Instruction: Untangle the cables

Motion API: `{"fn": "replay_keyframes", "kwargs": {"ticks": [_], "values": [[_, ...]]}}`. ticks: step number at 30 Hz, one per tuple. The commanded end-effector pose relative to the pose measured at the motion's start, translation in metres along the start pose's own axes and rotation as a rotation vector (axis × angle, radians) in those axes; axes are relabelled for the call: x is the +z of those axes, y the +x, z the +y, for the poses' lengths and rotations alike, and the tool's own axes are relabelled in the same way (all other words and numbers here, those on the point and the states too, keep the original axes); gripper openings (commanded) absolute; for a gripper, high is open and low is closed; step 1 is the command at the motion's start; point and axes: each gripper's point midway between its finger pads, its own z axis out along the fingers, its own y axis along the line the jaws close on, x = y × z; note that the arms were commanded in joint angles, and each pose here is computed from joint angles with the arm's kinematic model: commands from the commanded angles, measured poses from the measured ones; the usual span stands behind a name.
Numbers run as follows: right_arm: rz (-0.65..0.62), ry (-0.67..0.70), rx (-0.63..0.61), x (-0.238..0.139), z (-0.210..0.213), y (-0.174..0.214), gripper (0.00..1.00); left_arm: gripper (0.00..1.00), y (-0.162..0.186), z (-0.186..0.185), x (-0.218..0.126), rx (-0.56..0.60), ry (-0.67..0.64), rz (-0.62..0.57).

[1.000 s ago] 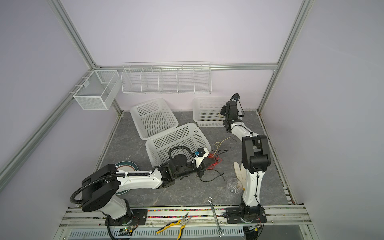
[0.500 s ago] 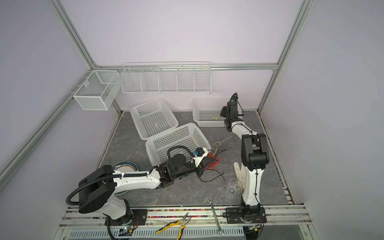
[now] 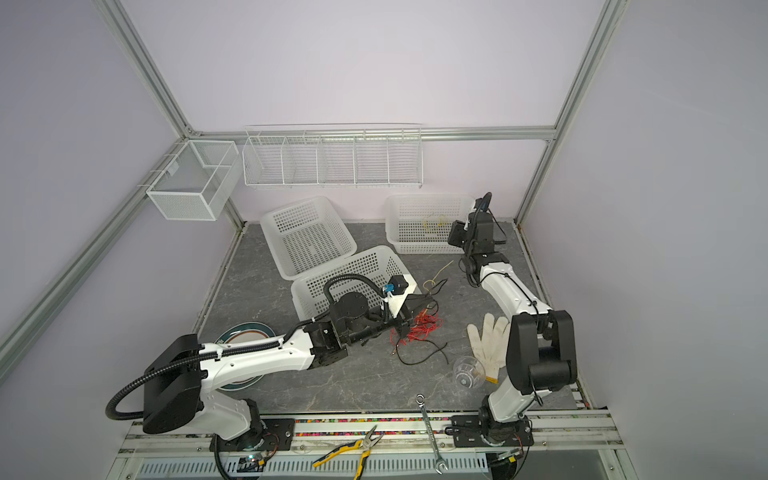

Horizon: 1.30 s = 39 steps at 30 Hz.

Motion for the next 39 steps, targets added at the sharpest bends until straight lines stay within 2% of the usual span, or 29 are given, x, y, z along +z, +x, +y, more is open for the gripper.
{"fn": "replay_keyframes", "kwargs": {"ticks": [1,11,18,24,27,32,39], "values": [[0.079,0.034,-0.003,-0.021,-0.010,0.028,0.50,0.00,-0.041,-0.002,-0.003,0.019,0.011,-0.063],[0.129,0.073,-0.016,-0.073,-0.029,0.062,0.55,0.00,-0.112,-0.022,-0.020,0.034,0.129,-0.206],[0.149,0.089,-0.022,-0.094,-0.037,0.076,0.58,0.00,-0.150,-0.011,-0.047,0.090,0.051,-0.298],[0.158,0.048,-0.008,-0.105,-0.031,0.083,0.59,0.00,-0.191,-0.007,-0.067,0.143,0.027,-0.376],[0.167,0.037,-0.013,-0.110,-0.030,0.086,0.59,0.00,-0.198,0.003,-0.073,0.166,-0.036,-0.364],[0.185,-0.012,-0.012,-0.119,-0.021,0.088,0.60,0.00,-0.194,0.041,-0.090,0.130,-0.204,-0.336],[0.196,-0.100,0.004,-0.134,0.001,0.089,0.61,0.00,-0.159,0.097,-0.127,0.126,-0.509,-0.223]]}}
